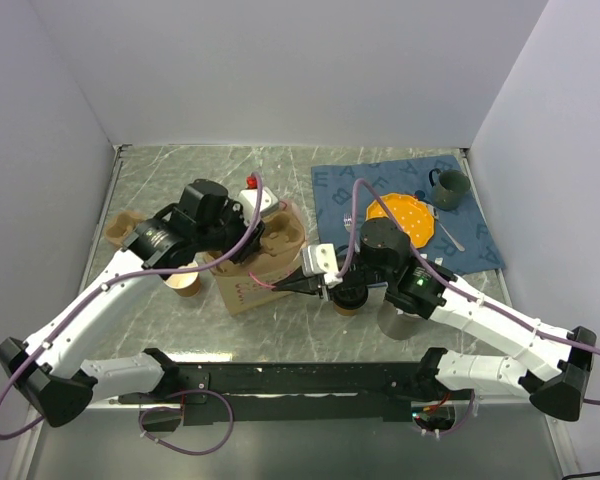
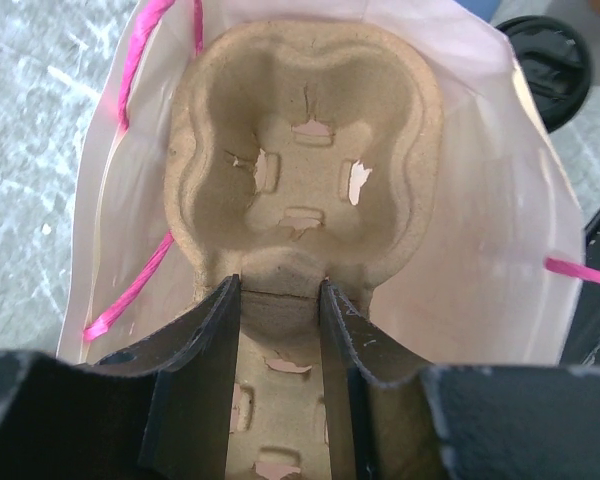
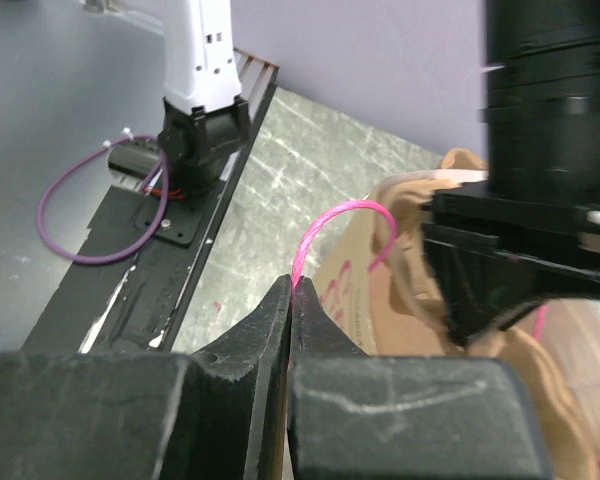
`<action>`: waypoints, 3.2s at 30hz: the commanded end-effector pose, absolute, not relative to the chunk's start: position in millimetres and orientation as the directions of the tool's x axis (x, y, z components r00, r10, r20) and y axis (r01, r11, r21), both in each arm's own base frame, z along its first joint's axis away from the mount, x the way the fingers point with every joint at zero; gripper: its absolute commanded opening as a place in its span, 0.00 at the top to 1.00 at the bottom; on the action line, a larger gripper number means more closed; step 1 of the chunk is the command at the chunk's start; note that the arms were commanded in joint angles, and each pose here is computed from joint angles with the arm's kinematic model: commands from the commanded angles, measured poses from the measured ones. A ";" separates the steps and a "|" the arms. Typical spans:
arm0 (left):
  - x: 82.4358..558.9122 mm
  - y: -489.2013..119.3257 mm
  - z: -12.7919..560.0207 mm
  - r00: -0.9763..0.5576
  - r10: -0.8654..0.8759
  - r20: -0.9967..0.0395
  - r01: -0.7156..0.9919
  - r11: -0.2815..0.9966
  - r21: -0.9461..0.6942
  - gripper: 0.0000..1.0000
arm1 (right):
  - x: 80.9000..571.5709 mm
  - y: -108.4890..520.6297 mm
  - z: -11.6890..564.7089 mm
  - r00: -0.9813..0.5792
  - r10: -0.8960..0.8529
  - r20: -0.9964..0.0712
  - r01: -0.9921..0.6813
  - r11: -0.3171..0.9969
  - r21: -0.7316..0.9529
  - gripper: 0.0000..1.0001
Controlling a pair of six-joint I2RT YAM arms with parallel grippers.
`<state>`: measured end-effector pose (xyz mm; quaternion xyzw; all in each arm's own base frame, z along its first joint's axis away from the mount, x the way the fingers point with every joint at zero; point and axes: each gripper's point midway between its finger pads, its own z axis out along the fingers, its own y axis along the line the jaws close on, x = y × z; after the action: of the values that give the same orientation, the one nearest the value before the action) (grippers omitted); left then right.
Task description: Pack the takeout coffee
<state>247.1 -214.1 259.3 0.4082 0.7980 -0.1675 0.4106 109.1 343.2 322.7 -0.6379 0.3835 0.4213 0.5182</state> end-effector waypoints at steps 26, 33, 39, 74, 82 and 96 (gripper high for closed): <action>244.3 -230.5 261.5 -0.176 0.547 -0.818 0.874 0.470 0.126 0.46 | 117.3 345.8 329.4 0.302 -0.058 -0.951 -0.950 -0.098 -0.296 0.95; 244.9 -229.0 264.6 -0.169 0.565 -0.807 0.877 0.460 0.139 0.39 | 118.5 346.7 329.5 0.297 -0.060 -0.953 -0.952 -0.093 -0.291 0.95; 245.9 -224.6 270.2 -0.157 0.570 -0.806 0.868 0.469 0.163 0.40 | 119.8 346.0 331.1 0.295 -0.065 -0.953 -0.953 -0.087 -0.289 0.95; 216.6 -245.2 270.0 -0.209 0.517 -0.830 0.929 0.371 -0.003 0.58 | 124.2 347.1 331.1 0.259 -0.073 -0.963 -0.965 -0.055 -0.256 0.92; 224.9 -234.5 277.9 -0.226 0.526 -0.820 0.898 0.439 0.034 0.43 | 121.5 345.8 328.9 0.241 -0.063 -0.969 -0.970 -0.055 -0.237 0.92; 269.8 -208.6 324.4 -0.312 0.372 -0.874 0.668 0.740 0.076 0.40 | 119.6 338.8 320.9 0.201 -0.093 -0.975 -0.979 -0.038 -0.198 0.90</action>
<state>241.6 -218.4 273.9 0.4363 0.7826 -0.1790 0.4064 122.5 344.8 316.6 -0.5879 0.4592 0.4296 0.5089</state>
